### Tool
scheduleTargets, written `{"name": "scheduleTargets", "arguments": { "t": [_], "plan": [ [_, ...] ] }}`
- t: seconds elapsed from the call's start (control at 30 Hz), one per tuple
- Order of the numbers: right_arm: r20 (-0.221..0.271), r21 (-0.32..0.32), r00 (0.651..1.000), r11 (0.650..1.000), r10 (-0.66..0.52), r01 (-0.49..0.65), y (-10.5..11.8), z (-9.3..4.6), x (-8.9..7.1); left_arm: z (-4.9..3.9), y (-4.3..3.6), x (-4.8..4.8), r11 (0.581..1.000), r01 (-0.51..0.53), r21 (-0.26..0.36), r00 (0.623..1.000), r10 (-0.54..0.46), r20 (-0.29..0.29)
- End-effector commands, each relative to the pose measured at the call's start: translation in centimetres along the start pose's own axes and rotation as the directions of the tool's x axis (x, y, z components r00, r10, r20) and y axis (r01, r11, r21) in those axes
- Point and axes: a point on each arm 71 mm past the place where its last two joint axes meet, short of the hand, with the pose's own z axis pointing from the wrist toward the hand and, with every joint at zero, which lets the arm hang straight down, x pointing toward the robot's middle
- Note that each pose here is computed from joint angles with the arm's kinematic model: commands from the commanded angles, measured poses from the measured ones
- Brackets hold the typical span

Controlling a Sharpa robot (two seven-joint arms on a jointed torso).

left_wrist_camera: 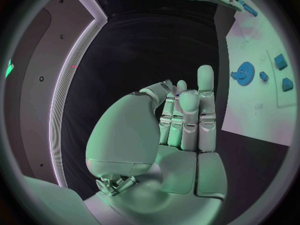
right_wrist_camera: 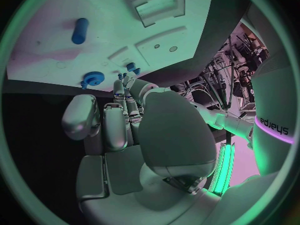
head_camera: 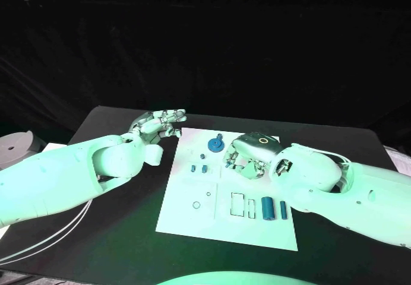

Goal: Assemble the parts on the task board

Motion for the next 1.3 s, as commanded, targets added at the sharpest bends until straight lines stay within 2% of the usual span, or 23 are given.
{"name": "scheduleTargets", "arguments": {
  "t": [0.03,0.2,0.47,0.8,1.3],
  "plan": [
    [-0.028,-0.044,1.0,0.999,-0.005,0.004,1.2,0.4,1.0,-0.04,-0.04,0.77,1.0,0.004,0.012,1.0,-0.004,-0.028],
    [-0.08,-0.088,0.996,0.995,0.034,-0.041,2.7,1.0,3.0,-0.2,-0.07,1.49,1.0,0.006,0.025,0.999,-0.005,-0.034],
    [-0.128,-0.112,0.99,0.99,0.067,-0.082,3.7,1.3,5.1,-0.4,0.0,2.35,1.0,0.014,0.025,0.998,-0.013,-0.058],
    [-0.157,-0.11,0.985,0.99,0.071,-0.089,3.9,1.5,6.0,-0.43,0.0,2.3,1.0,0.015,0.022,0.998,-0.013,-0.059],
    [-0.175,-0.092,0.983,0.993,0.061,-0.078,3.7,1.7,6.6,-0.46,0.04,2.34,1.0,0.017,0.014,0.998,-0.016,-0.067]
  ]
}}
